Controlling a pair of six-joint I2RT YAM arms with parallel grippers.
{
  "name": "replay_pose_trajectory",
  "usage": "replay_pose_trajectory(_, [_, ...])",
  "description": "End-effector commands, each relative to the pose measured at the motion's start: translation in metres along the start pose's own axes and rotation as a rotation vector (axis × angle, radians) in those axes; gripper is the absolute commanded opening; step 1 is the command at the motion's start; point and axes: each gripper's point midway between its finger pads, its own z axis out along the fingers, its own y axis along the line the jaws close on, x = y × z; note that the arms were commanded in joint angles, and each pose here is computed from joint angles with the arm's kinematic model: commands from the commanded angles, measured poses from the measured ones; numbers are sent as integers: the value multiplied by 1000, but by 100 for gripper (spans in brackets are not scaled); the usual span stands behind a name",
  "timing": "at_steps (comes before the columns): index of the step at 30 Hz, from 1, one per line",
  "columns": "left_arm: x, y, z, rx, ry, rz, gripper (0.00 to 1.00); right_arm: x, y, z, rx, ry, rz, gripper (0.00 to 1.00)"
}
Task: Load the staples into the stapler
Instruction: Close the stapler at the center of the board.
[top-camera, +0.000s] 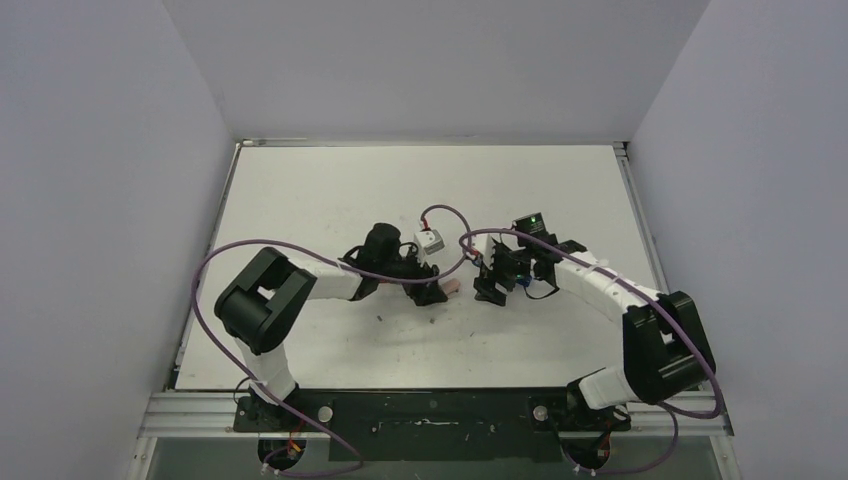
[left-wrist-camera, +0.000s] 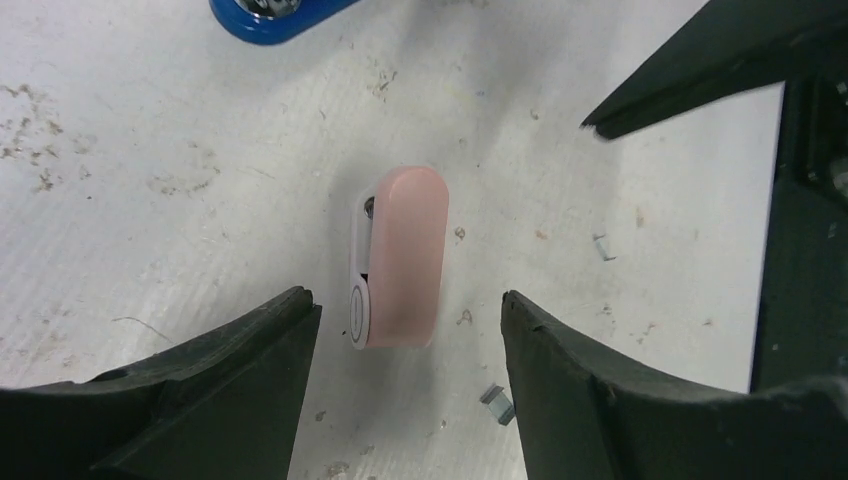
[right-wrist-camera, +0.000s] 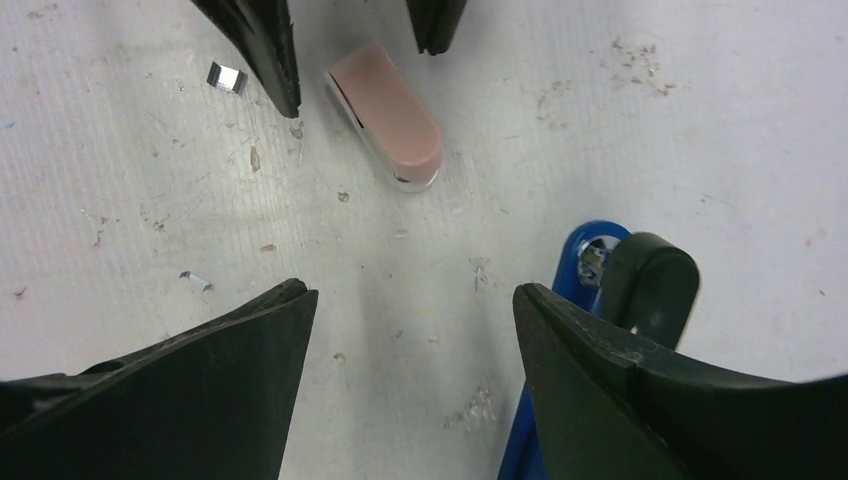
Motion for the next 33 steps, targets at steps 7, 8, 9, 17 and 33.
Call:
replay_pose_trajectory(7, [17,9,18,-127,136,240,62,-28,-12,-38,66,-91,6,72])
replay_pose_trajectory(8, [18,10,19,-132,137,246,61,-28,-12,-39,69,-94,12,72])
replay_pose_trajectory(9, [19,11,20,-133,138,248,59,-28,-12,-40,71,-97,20,72])
replay_pose_trajectory(17, [23,10,24,-131,148,277,40,-34,-30,-65,112,-162,160,73])
replay_pose_trajectory(33, [38,5,16,-108,140,390,27,-51,-53,-105,245,-250,387,90])
